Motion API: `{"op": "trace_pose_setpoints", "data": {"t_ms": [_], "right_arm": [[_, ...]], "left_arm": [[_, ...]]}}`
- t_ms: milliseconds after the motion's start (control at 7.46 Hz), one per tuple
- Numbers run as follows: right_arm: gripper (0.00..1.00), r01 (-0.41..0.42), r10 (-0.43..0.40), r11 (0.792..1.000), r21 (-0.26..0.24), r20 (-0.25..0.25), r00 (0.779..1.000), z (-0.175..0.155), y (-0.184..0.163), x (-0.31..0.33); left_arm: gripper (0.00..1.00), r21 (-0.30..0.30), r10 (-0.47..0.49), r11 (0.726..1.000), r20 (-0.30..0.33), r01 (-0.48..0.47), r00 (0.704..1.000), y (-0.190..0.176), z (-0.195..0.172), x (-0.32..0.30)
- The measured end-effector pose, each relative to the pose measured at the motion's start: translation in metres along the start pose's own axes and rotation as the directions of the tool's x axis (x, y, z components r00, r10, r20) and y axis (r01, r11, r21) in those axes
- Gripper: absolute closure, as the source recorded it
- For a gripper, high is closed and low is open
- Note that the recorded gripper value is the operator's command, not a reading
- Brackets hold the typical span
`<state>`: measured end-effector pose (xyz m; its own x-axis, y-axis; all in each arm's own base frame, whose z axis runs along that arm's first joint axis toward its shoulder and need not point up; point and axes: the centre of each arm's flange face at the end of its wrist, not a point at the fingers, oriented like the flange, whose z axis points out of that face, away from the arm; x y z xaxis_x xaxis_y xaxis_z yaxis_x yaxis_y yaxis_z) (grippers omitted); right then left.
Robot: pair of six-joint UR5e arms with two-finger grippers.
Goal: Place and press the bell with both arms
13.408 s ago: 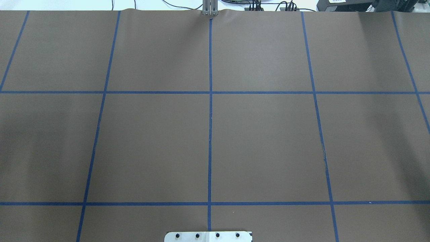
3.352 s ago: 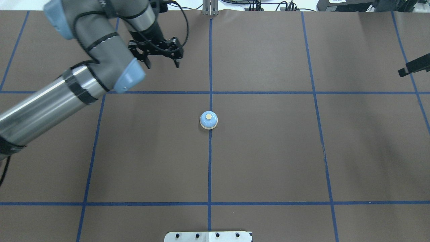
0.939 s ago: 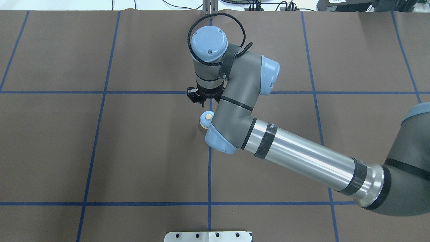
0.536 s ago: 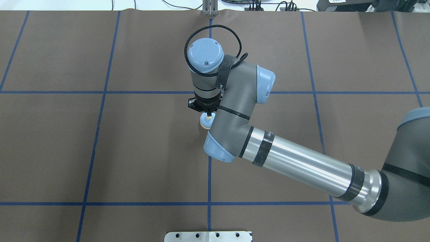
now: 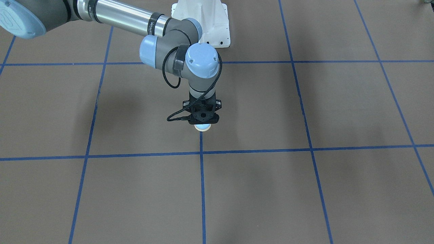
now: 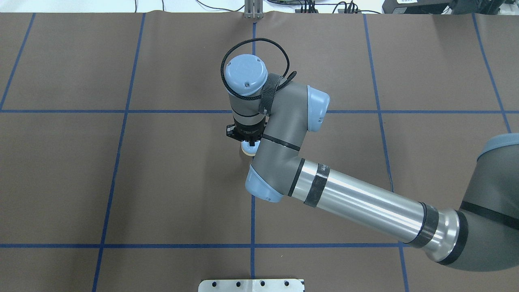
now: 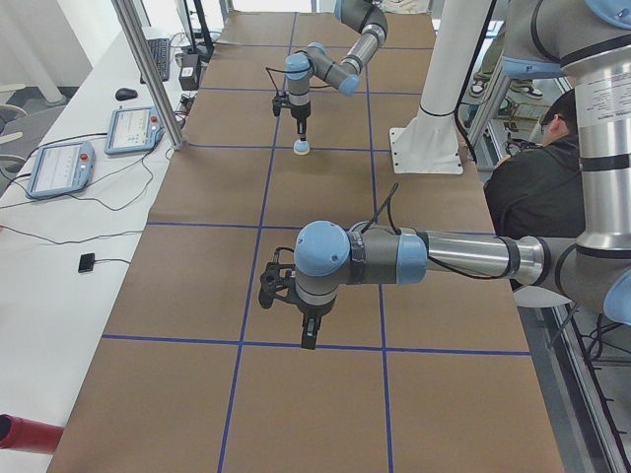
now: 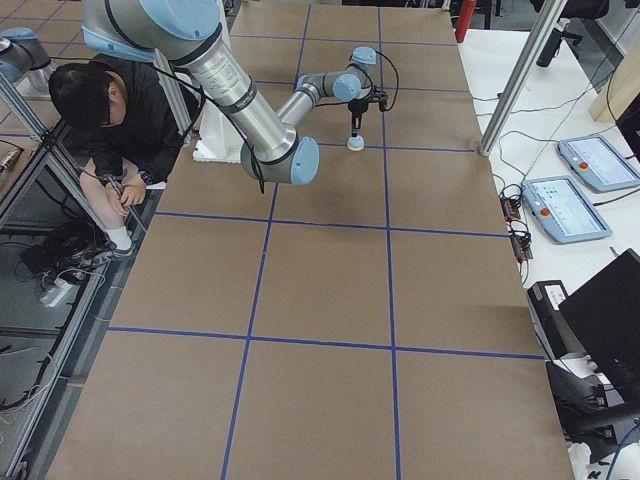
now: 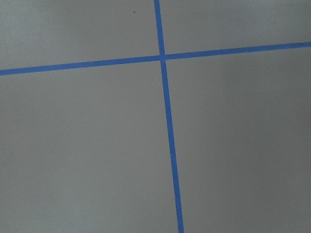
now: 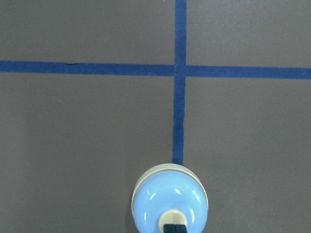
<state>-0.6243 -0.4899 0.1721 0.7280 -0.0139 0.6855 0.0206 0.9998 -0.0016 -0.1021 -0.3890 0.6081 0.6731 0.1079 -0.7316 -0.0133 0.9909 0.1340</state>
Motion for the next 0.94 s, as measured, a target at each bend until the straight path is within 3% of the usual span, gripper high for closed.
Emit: {"op": "trace_pose_setpoints", "data": {"t_ms": [939], "right_arm": [[1.0,0.002,-0.002,1.0,-0.003,-0.007,1.0,0.0056,0.0022,0.0005]], "left_arm": [[0.0,0.0,0.0,1.0,-0.001,0.0,1.0,0.0002,0.0001,0.0]]}}
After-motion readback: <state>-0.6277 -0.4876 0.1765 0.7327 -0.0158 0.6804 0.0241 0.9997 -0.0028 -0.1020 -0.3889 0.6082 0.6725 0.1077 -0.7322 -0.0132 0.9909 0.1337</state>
